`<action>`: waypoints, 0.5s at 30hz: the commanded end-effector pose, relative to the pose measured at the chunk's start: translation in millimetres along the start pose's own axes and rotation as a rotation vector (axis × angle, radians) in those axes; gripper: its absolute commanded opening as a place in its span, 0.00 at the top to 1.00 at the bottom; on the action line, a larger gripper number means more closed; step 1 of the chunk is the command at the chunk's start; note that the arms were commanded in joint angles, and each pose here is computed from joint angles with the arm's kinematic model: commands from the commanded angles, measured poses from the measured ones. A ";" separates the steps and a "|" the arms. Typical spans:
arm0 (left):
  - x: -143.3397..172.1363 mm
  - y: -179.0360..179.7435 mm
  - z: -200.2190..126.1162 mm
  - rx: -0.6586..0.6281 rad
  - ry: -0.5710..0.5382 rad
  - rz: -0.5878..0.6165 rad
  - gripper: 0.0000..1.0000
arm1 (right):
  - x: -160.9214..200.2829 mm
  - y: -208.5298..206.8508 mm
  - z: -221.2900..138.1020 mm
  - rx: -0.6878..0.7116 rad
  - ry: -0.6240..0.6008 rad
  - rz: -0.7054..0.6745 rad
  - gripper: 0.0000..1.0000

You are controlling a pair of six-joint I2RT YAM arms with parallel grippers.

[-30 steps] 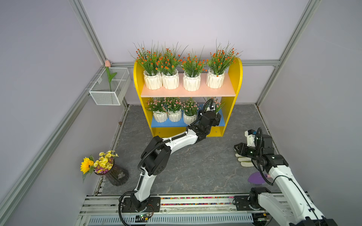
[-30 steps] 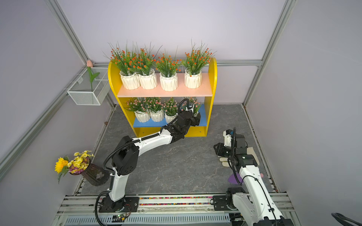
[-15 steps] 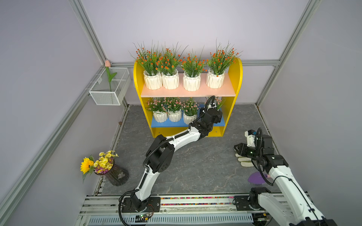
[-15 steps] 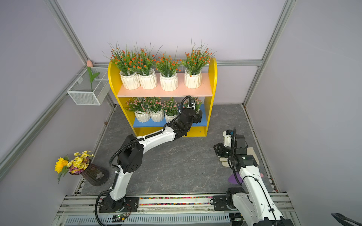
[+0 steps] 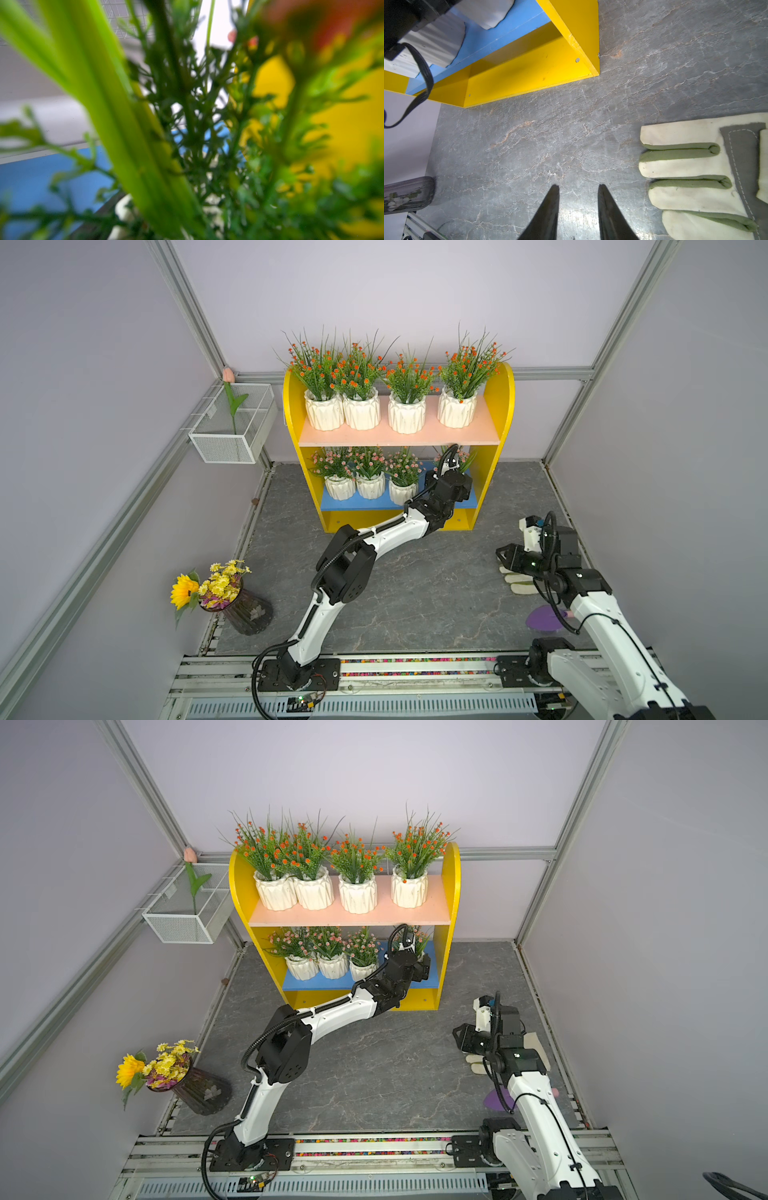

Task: Place the baby's breath potted plants on the rack by color
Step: Place the baby's breath potted plant on the rack.

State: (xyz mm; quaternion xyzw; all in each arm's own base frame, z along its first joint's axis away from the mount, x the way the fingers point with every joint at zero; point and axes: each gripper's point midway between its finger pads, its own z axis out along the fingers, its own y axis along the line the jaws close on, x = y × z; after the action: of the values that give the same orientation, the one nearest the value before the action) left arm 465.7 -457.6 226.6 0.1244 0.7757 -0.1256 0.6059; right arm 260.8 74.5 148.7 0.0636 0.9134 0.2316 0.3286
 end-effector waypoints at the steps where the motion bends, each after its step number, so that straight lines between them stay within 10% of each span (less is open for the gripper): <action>1: -13.0 8.3 6.2 -0.038 -0.033 -0.070 0.28 | 3.8 -0.2 0.7 -0.009 0.008 0.000 0.63; 15: -16.6 12.8 4.0 -0.043 -0.029 -0.075 0.00 | 1.9 1.0 0.5 -0.014 0.004 -0.002 0.61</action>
State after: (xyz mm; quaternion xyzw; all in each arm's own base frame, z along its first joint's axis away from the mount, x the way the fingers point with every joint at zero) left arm 471.5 -451.9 227.1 0.1029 0.7793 -0.1268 0.6050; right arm 260.9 74.5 148.7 0.0631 0.9134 0.2316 0.3286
